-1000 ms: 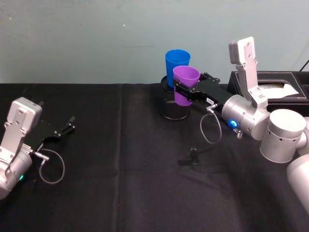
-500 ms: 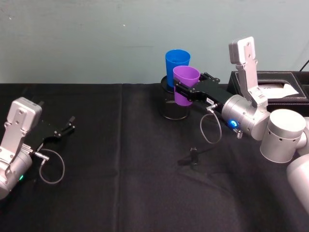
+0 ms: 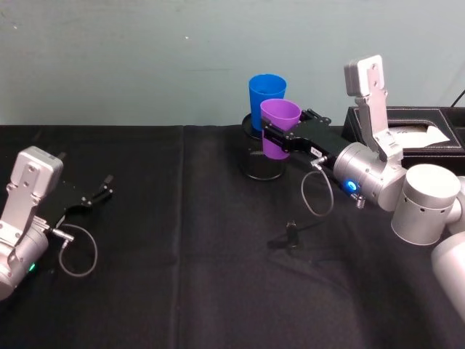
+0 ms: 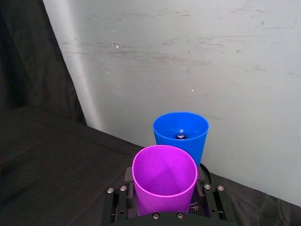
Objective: Pick up one cup with a gripper and tap it against the other cup.
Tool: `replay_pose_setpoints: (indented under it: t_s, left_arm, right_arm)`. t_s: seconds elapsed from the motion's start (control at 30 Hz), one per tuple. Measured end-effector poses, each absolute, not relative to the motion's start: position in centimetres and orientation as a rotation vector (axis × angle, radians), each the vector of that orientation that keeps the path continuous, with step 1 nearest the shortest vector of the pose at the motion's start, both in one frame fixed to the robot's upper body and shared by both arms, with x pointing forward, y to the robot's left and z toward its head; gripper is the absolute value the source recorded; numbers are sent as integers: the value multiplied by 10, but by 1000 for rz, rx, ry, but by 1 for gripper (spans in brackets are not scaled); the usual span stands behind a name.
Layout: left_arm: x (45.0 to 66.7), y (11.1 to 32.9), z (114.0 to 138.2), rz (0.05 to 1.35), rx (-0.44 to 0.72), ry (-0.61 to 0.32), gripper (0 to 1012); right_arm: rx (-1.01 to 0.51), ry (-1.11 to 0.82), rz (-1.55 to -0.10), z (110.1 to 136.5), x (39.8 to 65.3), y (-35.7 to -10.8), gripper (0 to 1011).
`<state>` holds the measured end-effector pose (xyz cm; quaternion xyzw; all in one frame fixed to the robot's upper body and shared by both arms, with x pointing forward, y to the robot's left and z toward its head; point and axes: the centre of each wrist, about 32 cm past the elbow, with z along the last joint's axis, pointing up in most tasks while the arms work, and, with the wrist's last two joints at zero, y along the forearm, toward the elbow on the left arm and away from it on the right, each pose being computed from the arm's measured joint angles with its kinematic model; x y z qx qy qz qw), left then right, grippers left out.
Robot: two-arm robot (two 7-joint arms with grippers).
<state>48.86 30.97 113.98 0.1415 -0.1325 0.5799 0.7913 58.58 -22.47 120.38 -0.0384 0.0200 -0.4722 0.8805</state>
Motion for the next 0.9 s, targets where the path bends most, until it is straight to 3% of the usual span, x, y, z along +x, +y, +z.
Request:
replay_pose_setpoints:
  t_s: [0.9]
  left_arm:
    - [489,310,1140,1248,304,-285,1000]
  right_arm:
    - [-80,42,-984,1204,586,-225,726]
